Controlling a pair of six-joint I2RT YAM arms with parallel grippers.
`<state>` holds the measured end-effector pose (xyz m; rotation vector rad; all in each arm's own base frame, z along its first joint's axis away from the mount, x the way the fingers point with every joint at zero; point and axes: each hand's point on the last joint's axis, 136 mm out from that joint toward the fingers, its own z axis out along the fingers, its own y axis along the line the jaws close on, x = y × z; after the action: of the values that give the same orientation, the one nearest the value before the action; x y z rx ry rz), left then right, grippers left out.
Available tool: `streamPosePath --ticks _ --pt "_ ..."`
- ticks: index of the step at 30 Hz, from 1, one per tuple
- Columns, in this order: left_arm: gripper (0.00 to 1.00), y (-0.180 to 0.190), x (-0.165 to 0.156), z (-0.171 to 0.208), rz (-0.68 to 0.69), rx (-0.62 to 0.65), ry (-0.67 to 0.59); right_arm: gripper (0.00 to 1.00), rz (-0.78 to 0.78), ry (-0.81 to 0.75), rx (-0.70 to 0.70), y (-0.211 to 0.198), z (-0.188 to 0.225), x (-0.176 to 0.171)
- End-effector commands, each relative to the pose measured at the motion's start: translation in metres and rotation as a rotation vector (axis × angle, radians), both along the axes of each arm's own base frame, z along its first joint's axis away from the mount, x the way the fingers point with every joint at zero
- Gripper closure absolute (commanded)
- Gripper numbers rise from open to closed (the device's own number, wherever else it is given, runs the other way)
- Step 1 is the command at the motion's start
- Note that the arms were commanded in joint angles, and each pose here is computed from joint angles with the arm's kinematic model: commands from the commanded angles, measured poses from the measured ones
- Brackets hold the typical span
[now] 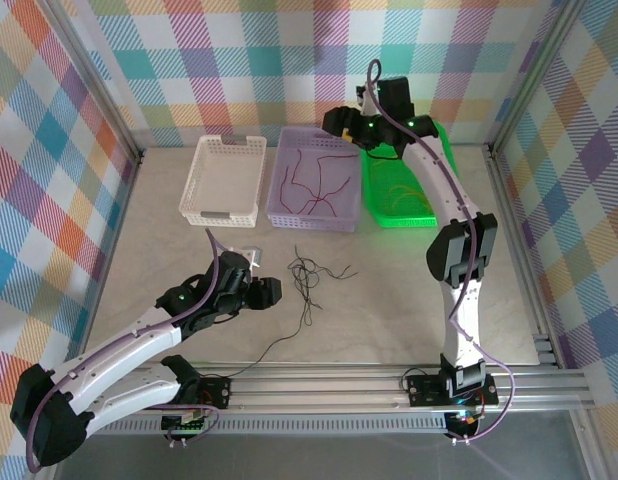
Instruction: Untangle the cables
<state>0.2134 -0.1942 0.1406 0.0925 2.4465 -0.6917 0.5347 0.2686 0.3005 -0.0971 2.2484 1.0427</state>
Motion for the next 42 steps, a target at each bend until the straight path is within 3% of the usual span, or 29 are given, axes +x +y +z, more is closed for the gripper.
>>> streamPosePath --ticks 1,6,10,23,26,36,42 --pt "0.49 -0.002 0.004 0.013 -0.004 -0.012 -0.020 0.19 -0.001 -0.005 -0.037 -0.004 0.000 -0.010" --pt "0.49 -0.001 0.003 0.014 -0.006 -0.008 -0.017 0.14 0.003 -0.011 -0.033 -0.009 0.011 -0.025" --pt "0.49 -0.002 0.002 0.006 -0.002 0.003 0.015 0.14 0.030 -0.003 -0.027 -0.010 0.007 -0.056" --pt "0.50 -0.037 0.021 -0.031 -0.044 0.028 0.142 0.20 0.278 0.086 -0.040 0.021 -0.103 -0.231" --pt "0.50 -0.048 0.025 -0.037 -0.052 0.029 0.160 0.20 0.275 0.125 -0.047 0.015 -0.131 -0.258" --pt "0.52 -0.075 0.035 -0.056 -0.052 0.092 0.187 0.20 0.268 0.119 -0.054 -0.003 -0.154 -0.290" --pt "0.64 -0.074 0.036 -0.070 -0.036 0.156 0.223 0.21 0.268 0.102 -0.040 -0.006 -0.150 -0.295"
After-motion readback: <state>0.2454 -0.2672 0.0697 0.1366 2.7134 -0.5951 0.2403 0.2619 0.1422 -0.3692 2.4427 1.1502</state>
